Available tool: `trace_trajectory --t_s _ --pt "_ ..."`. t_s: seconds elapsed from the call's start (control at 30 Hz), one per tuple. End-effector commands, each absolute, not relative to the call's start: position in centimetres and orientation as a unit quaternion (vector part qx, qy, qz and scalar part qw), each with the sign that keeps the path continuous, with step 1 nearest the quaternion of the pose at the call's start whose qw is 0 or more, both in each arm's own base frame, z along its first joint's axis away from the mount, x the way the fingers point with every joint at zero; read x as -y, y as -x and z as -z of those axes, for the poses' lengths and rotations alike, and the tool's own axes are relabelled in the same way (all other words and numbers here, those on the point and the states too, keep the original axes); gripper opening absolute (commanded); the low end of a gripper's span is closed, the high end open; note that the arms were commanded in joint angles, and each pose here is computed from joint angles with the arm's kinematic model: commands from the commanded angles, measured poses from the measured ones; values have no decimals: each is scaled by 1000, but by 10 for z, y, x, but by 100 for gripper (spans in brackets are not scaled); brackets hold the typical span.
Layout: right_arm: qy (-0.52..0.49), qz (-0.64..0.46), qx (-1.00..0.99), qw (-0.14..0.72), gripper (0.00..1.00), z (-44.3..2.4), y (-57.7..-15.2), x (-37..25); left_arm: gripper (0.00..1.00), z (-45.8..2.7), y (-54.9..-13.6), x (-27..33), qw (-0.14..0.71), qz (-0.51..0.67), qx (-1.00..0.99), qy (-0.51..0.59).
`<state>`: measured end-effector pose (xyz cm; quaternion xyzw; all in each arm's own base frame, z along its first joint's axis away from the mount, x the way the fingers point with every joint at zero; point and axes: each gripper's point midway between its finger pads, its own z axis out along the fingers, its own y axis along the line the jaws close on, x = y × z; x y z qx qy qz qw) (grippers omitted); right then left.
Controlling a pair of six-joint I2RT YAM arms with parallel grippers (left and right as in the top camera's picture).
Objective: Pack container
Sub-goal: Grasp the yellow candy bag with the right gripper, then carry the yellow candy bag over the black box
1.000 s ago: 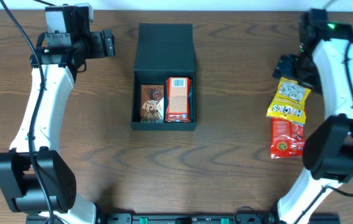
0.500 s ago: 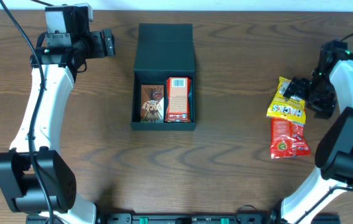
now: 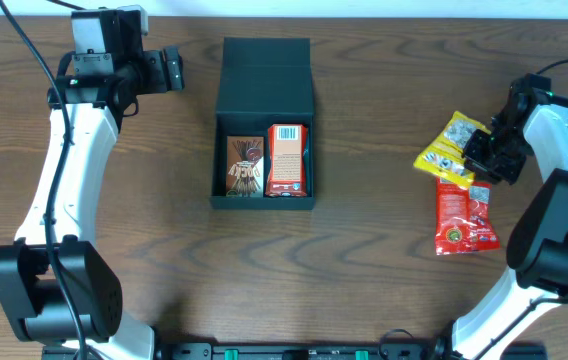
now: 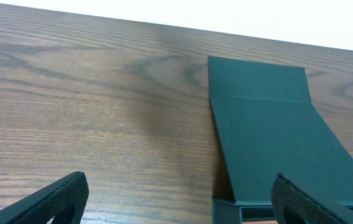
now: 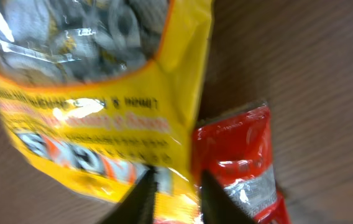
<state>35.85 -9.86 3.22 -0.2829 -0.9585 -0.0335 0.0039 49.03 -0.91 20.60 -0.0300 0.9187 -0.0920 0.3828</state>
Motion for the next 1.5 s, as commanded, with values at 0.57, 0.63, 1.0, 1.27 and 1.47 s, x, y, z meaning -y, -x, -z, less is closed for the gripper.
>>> trace_trajectory --t_s 0.57,0.63,1.0,1.27,1.47 --pt "313 104 942 -68 81 -24 -403 95 95 -203 -490 -19 379 82 -920 62" --pt "312 116 940 -75 83 -21 -410 90 95 -203 -490 -19 379 81 -920 61" --pt "273 116 953 -64 83 -8 -417 57 95 -203 -490 -19 379 81 -920 60" --pt "265 112 957 -42 62 7 -413 47 95 -203 -490 -19 379 80 -920 58" --pt "273 106 955 -41 23 8 -412 50 95 -203 -490 -19 379 80 -920 57"
